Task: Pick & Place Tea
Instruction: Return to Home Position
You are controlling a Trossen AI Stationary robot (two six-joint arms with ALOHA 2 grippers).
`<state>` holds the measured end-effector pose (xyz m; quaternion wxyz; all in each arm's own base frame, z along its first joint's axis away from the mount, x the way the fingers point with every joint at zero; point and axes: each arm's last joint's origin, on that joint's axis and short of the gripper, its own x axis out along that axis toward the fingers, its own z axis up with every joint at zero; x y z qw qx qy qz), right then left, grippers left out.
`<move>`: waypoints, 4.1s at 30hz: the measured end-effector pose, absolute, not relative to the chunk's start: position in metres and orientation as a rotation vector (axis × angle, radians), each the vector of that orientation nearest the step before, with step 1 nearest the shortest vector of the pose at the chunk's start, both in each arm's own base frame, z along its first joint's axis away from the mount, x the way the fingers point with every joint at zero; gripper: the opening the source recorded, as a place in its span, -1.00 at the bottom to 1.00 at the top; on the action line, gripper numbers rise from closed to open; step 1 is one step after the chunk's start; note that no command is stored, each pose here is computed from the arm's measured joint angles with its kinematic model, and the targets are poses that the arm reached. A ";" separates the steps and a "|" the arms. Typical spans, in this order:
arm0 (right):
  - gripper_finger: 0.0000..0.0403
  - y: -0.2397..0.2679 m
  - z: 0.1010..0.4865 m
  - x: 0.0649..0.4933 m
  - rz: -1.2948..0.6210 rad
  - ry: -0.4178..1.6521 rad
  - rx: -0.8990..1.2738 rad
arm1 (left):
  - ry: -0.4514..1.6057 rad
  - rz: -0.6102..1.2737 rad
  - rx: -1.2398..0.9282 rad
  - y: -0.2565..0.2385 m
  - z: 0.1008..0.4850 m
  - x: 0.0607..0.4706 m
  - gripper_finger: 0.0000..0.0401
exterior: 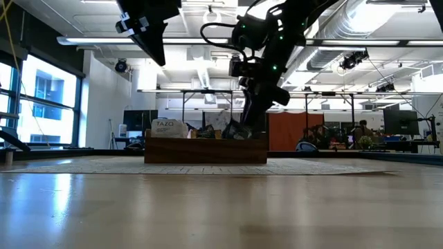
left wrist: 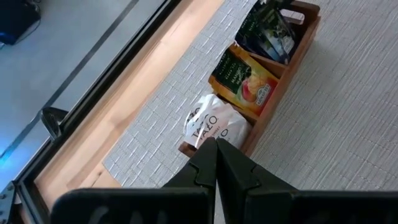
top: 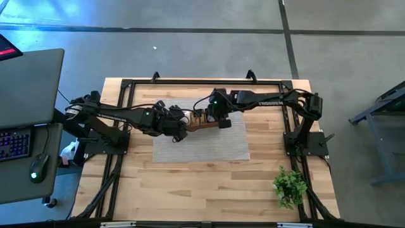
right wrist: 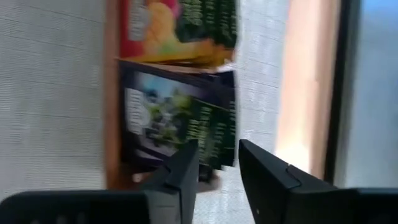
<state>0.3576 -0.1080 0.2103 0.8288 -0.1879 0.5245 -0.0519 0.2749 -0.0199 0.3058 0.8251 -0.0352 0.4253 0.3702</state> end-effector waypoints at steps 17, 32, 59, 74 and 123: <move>-0.29 -0.085 0.246 0.358 -0.004 0.878 -0.251 | 0.885 0.963 -0.099 -0.012 0.327 0.231 -1.00; -0.98 -0.072 0.189 0.368 -0.154 0.821 -0.317 | 0.822 1.015 -0.112 -0.008 0.339 0.213 -1.00; -0.98 -0.070 0.240 0.345 -0.272 0.749 -0.367 | 0.861 1.058 -0.072 -0.006 0.342 0.198 -1.00; -0.99 -0.043 0.293 0.164 -0.246 0.289 -0.234 | 0.391 0.650 -0.352 -0.014 0.322 0.080 -1.00; -0.91 -0.020 0.202 0.087 0.005 -0.140 -0.057 | -0.050 -0.116 -0.029 -0.037 0.174 0.089 -1.00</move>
